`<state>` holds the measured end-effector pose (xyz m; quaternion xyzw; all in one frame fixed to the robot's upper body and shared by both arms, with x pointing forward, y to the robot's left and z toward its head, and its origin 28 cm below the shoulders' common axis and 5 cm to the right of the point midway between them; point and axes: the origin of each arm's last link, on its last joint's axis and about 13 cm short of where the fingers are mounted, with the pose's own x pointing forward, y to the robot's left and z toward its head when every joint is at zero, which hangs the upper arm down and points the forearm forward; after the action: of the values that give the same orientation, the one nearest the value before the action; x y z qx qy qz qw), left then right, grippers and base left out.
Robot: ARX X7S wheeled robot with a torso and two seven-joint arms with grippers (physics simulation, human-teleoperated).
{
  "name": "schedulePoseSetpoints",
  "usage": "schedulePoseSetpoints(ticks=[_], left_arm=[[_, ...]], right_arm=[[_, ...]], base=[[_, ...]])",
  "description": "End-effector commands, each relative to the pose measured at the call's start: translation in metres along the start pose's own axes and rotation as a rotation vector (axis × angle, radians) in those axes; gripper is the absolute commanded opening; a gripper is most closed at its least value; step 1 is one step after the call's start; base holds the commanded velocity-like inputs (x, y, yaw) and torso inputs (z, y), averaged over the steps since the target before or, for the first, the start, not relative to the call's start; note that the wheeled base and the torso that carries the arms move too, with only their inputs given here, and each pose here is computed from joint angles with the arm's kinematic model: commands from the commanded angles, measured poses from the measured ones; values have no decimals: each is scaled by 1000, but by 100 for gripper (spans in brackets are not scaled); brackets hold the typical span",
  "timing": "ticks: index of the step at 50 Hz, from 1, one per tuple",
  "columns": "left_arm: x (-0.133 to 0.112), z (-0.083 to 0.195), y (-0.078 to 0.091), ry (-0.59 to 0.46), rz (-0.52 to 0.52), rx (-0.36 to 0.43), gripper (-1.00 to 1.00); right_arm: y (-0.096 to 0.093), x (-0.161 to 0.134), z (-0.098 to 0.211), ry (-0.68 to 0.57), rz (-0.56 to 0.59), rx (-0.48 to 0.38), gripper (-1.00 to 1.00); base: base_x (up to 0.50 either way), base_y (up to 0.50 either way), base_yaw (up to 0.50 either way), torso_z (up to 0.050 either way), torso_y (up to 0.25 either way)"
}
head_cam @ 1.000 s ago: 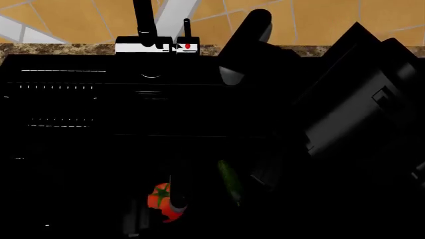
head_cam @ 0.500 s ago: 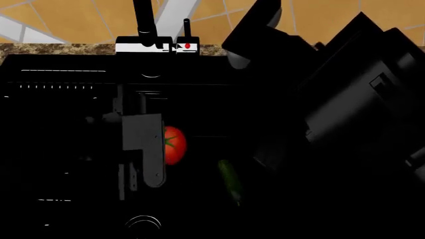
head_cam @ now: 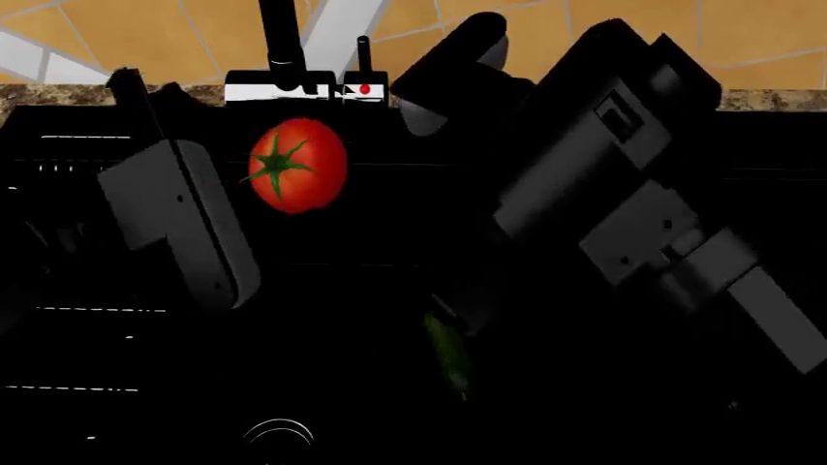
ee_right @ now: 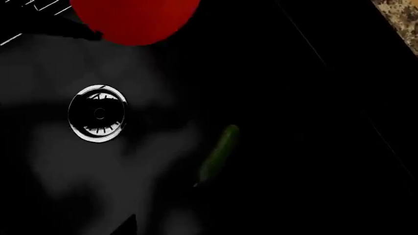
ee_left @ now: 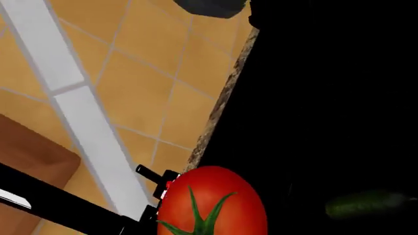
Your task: Pick the vegetables from the sink and place them on the cutting board.
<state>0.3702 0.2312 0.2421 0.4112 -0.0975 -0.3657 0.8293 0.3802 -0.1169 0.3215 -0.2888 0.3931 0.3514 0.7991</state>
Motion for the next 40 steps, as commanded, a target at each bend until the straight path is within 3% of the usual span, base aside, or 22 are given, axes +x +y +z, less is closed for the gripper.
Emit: schedulePoseSetpoints(ticks=[1,12,20,27,40], left_arm=[[-12,4,0,-88,184,-121,-100],[-25,1,-13,-102,188,-148,-100],[-27,-7,-8,-84,263,-153,-100],[-28,-10,-12,-92,273,-174,-100],[-35,-9,-22,-99,257,-198,-100]], right_arm=[[-5,21,17,-10,-11,149,100],[-2,46,4,55,36,247,100],[3,60,-5,83,74,294,100],[-1,69,-15,27,19,343,100],[11,107,-40,24,-9,428,100]], base=[[0,0,0,0,0],[0,0,0,0,0],[0,0,0,0,0],[0,0,0,0,0],[0,0,0,0,0]])
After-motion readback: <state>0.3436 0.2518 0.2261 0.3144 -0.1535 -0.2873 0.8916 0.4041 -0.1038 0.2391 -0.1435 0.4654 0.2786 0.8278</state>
